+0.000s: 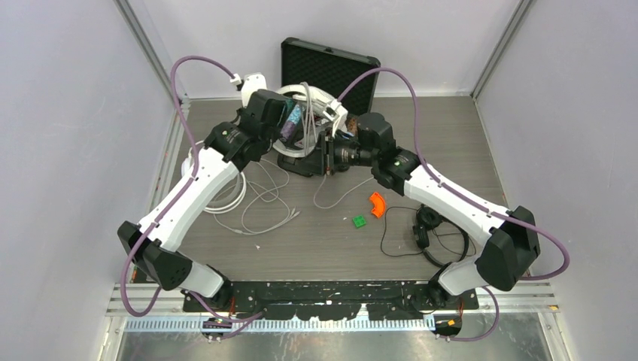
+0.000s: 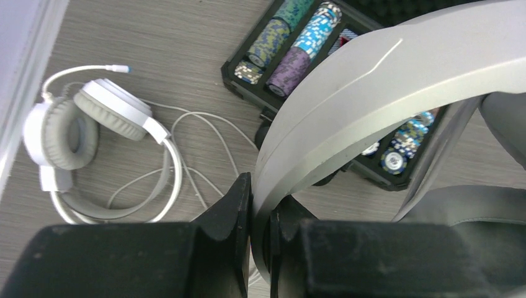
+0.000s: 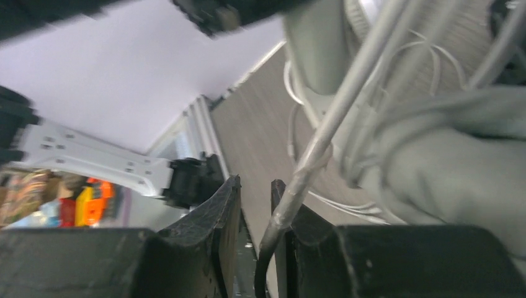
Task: Wrap the headphones
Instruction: Wrap the headphones cable around the headphones.
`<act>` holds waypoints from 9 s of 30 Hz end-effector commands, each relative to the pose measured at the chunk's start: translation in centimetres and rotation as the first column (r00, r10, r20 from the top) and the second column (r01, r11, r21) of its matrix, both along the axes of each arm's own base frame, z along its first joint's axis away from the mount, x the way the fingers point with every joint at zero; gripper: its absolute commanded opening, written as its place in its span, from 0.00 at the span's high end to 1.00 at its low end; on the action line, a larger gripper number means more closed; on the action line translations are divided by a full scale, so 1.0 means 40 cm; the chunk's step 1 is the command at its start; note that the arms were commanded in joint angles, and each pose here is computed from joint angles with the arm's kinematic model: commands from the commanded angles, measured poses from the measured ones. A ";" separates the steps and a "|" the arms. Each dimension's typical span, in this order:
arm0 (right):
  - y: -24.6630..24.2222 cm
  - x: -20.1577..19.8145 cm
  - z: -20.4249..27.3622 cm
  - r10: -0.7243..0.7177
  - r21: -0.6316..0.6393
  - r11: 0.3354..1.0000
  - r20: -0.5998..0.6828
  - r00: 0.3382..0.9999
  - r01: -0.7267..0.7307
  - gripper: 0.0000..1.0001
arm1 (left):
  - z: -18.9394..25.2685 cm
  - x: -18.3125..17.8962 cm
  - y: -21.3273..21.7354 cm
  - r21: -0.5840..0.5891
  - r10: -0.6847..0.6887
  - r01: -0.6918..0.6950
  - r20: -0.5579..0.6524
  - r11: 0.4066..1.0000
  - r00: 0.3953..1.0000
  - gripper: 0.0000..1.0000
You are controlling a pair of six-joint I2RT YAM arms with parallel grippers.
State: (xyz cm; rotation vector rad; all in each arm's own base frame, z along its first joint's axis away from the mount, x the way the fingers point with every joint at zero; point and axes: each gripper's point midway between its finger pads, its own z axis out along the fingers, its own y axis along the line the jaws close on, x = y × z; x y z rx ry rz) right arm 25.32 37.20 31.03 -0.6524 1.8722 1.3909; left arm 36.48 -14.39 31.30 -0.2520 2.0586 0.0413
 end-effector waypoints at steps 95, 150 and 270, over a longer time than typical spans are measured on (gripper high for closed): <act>-0.089 0.196 -0.412 -0.248 0.124 0.969 0.429 0.869 0.215 0.99 | 0.419 -0.212 -0.019 -0.489 -0.171 0.355 0.380 0.797 0.909 1.00; -0.221 -0.110 0.019 0.033 -0.010 0.999 -0.322 0.946 -0.039 1.00 | -0.057 -0.129 0.025 0.601 -0.769 0.765 -0.368 0.232 0.523 1.00; 0.003 0.032 -0.004 -0.161 0.041 0.987 0.376 0.913 0.158 0.79 | 0.273 -0.034 -0.035 -0.489 -0.015 0.131 0.234 0.863 0.972 1.00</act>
